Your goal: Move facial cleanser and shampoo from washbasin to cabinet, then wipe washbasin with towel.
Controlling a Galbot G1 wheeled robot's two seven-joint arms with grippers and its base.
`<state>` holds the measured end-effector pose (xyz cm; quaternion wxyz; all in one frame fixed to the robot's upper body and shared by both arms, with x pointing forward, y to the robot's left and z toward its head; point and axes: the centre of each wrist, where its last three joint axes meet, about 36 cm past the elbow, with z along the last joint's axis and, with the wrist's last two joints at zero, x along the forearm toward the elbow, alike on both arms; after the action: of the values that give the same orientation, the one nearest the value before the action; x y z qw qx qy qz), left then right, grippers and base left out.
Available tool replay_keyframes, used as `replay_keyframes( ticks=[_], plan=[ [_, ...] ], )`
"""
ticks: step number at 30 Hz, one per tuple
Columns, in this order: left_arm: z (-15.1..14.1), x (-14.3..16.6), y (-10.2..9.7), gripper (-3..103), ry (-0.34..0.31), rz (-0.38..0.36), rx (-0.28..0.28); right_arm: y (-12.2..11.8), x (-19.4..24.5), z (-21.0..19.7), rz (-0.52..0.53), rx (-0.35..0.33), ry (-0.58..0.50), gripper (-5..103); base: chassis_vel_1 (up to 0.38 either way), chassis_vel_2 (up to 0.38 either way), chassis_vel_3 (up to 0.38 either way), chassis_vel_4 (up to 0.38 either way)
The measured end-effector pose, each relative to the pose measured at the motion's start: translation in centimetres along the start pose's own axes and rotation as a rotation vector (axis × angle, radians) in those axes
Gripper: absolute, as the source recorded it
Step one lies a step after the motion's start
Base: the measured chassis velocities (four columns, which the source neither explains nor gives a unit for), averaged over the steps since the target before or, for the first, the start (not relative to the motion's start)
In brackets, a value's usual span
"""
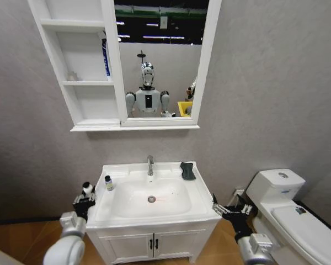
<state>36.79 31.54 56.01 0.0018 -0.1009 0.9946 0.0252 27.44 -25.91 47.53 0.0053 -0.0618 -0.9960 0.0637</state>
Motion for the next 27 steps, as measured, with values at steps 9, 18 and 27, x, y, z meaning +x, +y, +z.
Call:
replay_keyframes(
  ticks=[9, 18, 27],
  plan=[
    [-15.0, -5.3, 3.4, 32, -0.021, 0.103, -0.063, 0.1, 0.4, 1.4, 0.015, -0.003, 0.021, 100, 0.0, 0.0, 0.0, 0.0],
    [-25.5, -13.3, 4.5, 32, -0.017, 0.151, 0.011, -0.3, 0.6, 1.5, 0.036, 0.004, 0.013, 100, 0.0, 0.0, 0.0, 0.0],
    [-30.0, -22.0, 3.4, 32, 0.032, 0.135, 0.044, -0.5, 0.7, 1.8, 0.056, 0.005, 0.014, 100, 0.0, 0.0, 0.0, 0.0]
  ],
)
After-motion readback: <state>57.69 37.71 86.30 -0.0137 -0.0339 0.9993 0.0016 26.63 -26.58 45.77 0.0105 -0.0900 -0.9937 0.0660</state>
